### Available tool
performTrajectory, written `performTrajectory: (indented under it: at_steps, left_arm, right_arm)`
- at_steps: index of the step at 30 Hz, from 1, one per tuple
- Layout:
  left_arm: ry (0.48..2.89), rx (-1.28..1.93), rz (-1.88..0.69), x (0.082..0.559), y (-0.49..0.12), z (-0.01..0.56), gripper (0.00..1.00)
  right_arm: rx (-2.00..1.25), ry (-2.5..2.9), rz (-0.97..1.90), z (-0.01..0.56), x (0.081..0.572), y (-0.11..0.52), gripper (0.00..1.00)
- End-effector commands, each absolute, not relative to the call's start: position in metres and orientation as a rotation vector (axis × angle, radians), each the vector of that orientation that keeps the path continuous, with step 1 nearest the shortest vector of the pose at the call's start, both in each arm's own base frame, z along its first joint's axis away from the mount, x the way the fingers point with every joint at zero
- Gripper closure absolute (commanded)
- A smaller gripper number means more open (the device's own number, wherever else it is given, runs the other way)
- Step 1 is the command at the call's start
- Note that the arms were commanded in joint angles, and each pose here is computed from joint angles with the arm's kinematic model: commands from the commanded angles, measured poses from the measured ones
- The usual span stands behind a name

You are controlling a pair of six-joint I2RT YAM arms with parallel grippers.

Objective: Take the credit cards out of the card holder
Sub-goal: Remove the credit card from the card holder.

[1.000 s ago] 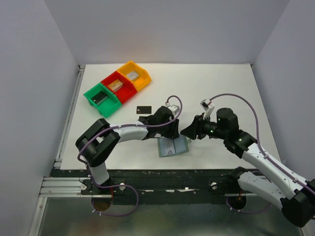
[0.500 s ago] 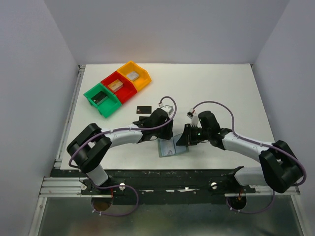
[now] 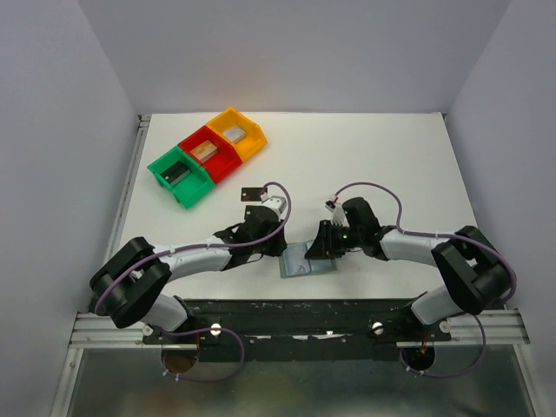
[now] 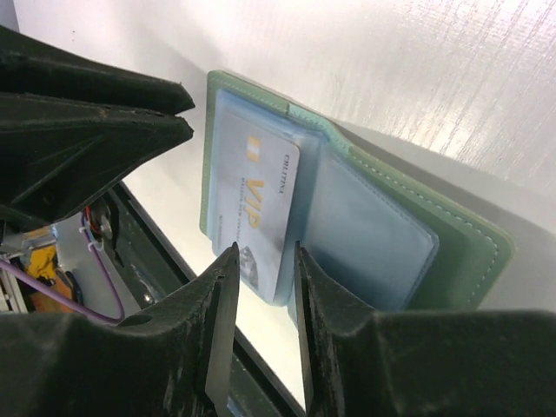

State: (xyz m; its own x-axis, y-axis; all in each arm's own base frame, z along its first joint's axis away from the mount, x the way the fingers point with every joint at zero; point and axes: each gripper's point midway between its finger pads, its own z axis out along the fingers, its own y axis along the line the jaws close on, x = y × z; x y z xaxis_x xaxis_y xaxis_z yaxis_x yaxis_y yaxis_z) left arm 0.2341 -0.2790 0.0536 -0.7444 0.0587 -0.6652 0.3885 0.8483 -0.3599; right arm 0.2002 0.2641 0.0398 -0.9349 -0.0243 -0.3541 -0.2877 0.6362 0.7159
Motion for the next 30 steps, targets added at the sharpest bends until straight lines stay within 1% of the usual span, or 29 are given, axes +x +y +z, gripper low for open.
performTrajectory:
  at_steps: [1,7,14,23,30]
  left_arm:
    - [2.305,0.332,-0.744,0.229,-0.288,0.057,0.72]
    - [2.282,0.363,-0.812,0.225,-0.296,0.061,0.73]
    - [2.273,0.378,-0.849,0.223,-0.301,0.061,0.74]
    - [2.364,0.362,-0.790,0.219,-0.295,0.040,0.83]
    - [2.393,0.358,-0.768,0.218,-0.293,0.034,0.86]
  right_arm:
    - [-0.244,2.542,1.208,0.034,0.203,0.269,0.59]
    - [-0.230,2.552,1.212,0.028,0.203,0.269,0.58]
    - [-0.226,2.560,1.219,0.026,0.202,0.270,0.60]
    - [-0.215,2.563,1.225,0.025,0.202,0.270,0.62]
    - [-0.206,2.556,1.252,0.025,0.200,0.271,0.65]
